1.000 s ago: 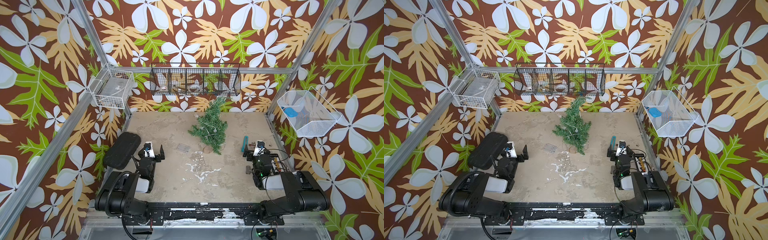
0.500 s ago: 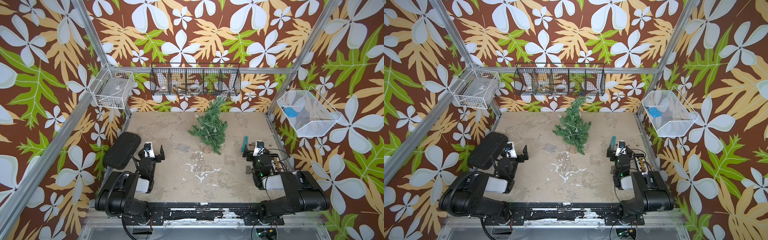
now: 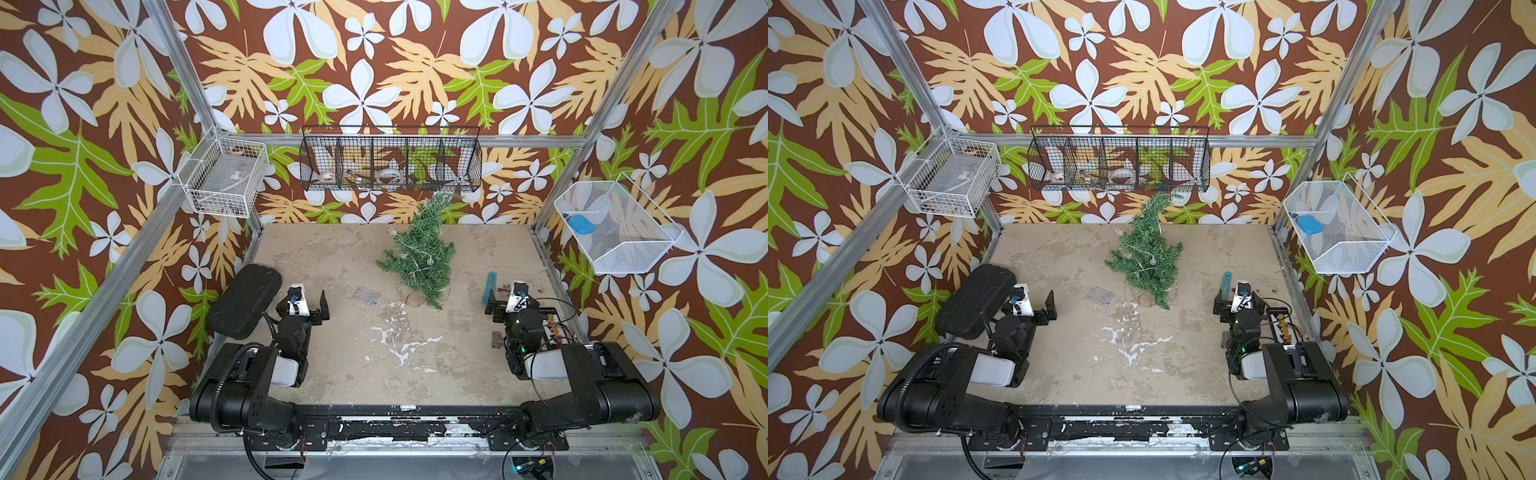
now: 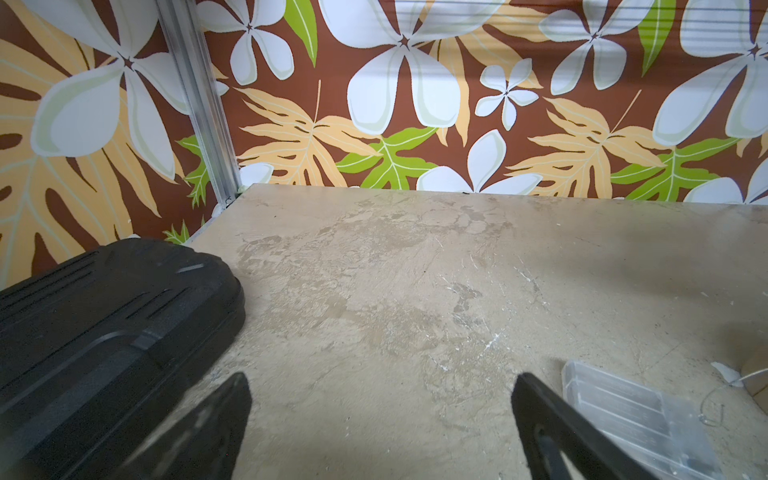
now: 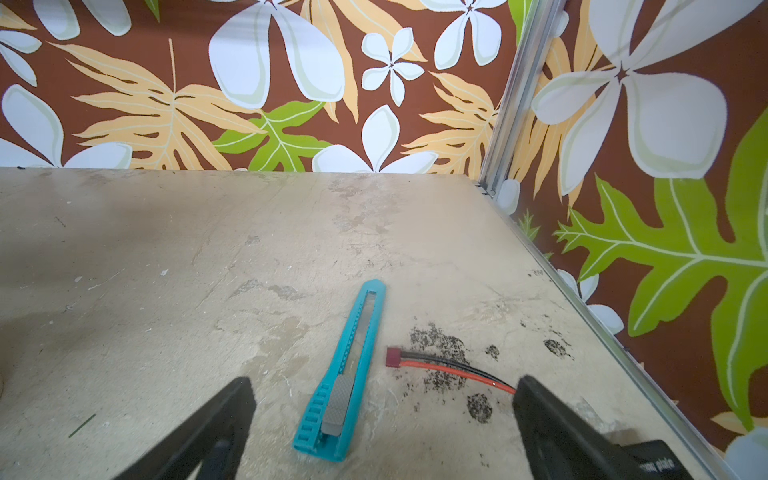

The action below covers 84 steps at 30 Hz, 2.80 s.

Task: Remove string lights from the small christmas tree
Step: Pick up the light string from the Christmas tree.

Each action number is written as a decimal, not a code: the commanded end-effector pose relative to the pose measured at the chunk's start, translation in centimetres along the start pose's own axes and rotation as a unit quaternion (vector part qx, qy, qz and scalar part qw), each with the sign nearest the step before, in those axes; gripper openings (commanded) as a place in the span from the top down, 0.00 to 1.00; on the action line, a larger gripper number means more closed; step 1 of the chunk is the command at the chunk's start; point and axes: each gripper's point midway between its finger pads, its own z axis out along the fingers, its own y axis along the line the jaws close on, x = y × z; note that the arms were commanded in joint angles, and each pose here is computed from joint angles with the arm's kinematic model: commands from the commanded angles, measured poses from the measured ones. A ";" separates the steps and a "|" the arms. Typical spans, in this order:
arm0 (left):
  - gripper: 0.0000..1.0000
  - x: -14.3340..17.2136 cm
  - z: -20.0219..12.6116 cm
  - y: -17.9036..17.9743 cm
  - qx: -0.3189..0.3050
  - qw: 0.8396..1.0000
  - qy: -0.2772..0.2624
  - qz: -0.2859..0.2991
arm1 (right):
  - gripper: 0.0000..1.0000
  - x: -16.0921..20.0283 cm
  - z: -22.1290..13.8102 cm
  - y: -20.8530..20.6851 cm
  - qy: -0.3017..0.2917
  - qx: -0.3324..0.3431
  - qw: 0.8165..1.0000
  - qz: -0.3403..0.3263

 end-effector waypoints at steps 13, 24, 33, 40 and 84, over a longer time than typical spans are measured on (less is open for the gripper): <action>0.00 -6.9 -3.8 -6.6 0.128 0.970 0.030 -0.207 | 0.00 -8.6 -4.8 -8.4 0.053 0.248 0.911 0.326; 0.00 -3.3 -6.9 -8.8 0.209 0.948 0.080 -0.224 | 0.18 -15.0 -7.0 6.2 0.072 -0.154 0.941 0.294; 0.00 1.7 -5.9 -4.2 0.059 0.952 0.126 -0.271 | 0.27 -12.0 -14.9 18.6 0.070 -0.398 0.890 0.210; 0.00 3.2 -6.3 -1.7 -0.009 0.940 0.107 -0.324 | 0.31 -11.6 -16.6 24.5 0.060 -0.436 0.880 0.182; 0.11 4.0 -4.7 -5.8 0.078 0.935 0.161 -0.307 | 0.95 -5.4 -9.7 34.0 0.096 -0.320 0.926 0.174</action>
